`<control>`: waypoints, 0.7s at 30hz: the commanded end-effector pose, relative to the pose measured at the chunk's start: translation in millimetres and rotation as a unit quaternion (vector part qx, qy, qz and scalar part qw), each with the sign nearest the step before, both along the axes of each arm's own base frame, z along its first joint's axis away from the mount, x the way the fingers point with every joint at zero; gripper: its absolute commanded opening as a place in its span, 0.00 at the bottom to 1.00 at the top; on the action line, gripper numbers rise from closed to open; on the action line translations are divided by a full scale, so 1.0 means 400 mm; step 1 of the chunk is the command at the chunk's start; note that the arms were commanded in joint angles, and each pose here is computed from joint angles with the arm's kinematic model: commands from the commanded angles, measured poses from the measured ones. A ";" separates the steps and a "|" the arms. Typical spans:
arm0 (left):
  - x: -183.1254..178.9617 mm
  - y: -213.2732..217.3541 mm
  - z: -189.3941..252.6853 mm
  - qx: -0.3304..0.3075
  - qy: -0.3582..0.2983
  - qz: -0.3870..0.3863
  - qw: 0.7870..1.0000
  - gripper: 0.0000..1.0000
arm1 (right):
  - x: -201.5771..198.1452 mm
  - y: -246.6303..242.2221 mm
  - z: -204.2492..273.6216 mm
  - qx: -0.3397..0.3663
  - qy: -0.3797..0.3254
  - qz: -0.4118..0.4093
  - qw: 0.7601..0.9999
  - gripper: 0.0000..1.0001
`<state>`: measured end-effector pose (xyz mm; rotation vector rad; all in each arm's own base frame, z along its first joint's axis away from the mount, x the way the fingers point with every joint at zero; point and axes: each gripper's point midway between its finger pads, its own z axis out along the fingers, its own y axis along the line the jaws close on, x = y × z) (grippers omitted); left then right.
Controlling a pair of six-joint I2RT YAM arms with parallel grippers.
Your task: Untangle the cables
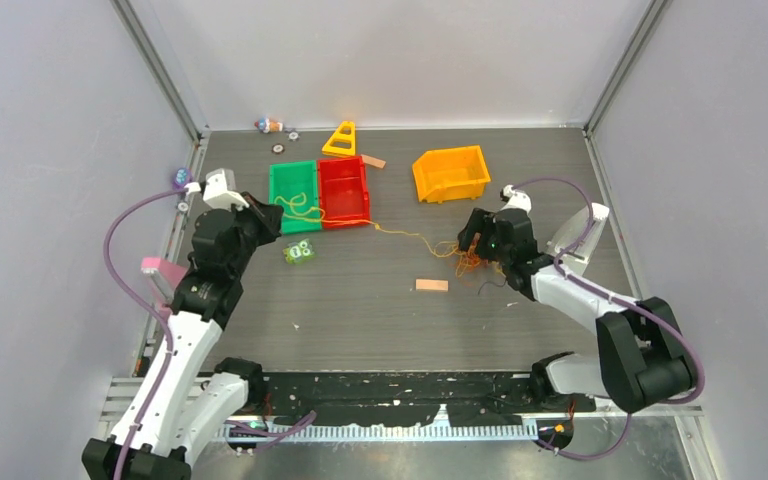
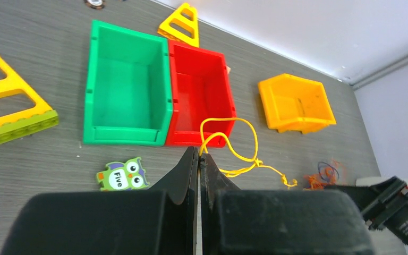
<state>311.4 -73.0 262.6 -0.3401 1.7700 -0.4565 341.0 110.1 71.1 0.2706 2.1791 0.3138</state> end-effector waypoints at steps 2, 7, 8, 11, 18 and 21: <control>-0.020 -0.038 0.098 0.006 -0.038 -0.051 0.998 0.00 | 0.041 0.066 0.153 0.016 -0.108 0.084 0.991 0.82; -0.032 -0.066 0.144 -0.002 -0.044 -0.084 0.995 0.00 | 0.018 0.149 0.238 0.017 -0.161 0.170 0.972 0.80; -0.034 -0.071 0.152 -0.004 -0.045 -0.090 0.995 0.00 | 0.011 0.158 0.260 0.018 -0.175 0.179 0.968 0.80; -0.040 -0.089 0.175 -0.012 -0.050 -0.110 0.993 0.00 | -0.007 0.216 0.325 0.026 -0.219 0.236 0.947 0.80; -0.054 -0.100 0.211 -0.020 -0.065 -0.124 0.990 0.00 | -0.013 0.341 0.373 0.013 -0.222 0.324 0.920 0.79; -0.060 -0.097 0.221 -0.020 -0.067 -0.123 0.990 0.00 | -0.021 0.407 0.379 -0.016 -0.233 0.375 0.897 0.81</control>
